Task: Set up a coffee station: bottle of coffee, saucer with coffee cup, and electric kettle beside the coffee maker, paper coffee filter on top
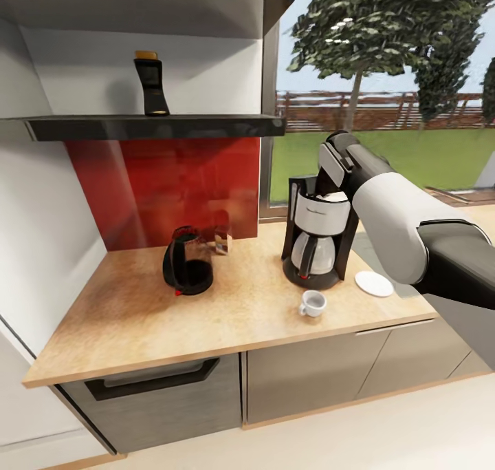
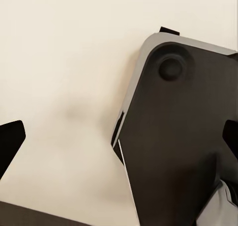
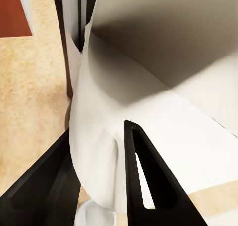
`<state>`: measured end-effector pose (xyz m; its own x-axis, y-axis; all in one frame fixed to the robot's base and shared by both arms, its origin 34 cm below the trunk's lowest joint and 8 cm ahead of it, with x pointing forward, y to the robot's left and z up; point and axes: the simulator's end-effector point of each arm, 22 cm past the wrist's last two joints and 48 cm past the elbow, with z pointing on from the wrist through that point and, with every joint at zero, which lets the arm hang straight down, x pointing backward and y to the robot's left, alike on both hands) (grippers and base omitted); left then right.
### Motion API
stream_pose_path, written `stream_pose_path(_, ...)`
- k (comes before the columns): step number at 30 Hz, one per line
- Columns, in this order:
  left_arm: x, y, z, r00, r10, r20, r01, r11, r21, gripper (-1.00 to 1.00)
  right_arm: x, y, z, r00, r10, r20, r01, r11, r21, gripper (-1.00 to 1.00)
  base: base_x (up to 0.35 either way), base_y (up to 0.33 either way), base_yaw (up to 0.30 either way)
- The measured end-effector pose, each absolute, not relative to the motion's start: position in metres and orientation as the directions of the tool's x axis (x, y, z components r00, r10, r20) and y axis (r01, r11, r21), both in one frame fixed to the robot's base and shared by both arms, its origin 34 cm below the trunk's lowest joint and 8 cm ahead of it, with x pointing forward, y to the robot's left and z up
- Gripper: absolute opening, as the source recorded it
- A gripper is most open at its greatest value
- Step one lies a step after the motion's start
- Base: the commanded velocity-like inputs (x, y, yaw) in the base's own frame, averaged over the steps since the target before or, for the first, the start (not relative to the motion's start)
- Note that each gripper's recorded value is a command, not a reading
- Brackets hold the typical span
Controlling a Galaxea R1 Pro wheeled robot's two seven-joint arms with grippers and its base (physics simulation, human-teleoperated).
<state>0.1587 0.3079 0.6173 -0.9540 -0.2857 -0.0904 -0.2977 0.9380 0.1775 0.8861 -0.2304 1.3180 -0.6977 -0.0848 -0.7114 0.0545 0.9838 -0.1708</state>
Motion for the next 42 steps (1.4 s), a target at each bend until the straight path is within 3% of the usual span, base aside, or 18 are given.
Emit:
stream_pose_path(19,0.1582,0.3077,0.6171,-0.954,-0.286,-0.089,-0.297,0.938,0.178,1.00,0.8869,-0.2306,1.3170,-0.698,-0.085,-0.711,0.055,0.984,-0.171,-1.00,0.033,0.000,0.000)
stream_pose_path(20,0.1582,0.3076,0.6171,-0.954,-0.286,-0.089,-0.297,0.938,0.178,1.00,0.8869,-0.2306,1.3170,-0.698,-0.085,-0.711,0.055,0.984,-0.172,1.00,0.000,0.000,0.000)
stream_pose_path(42,0.1582,0.3076,0.6171,-0.954,-0.285,-0.089,-0.297,0.938,0.178,1.00,0.8867,-0.2306,1.3164,-0.699,-0.085,-0.710,0.055,0.984,-0.172,1.00,0.000,0.000,0.000)
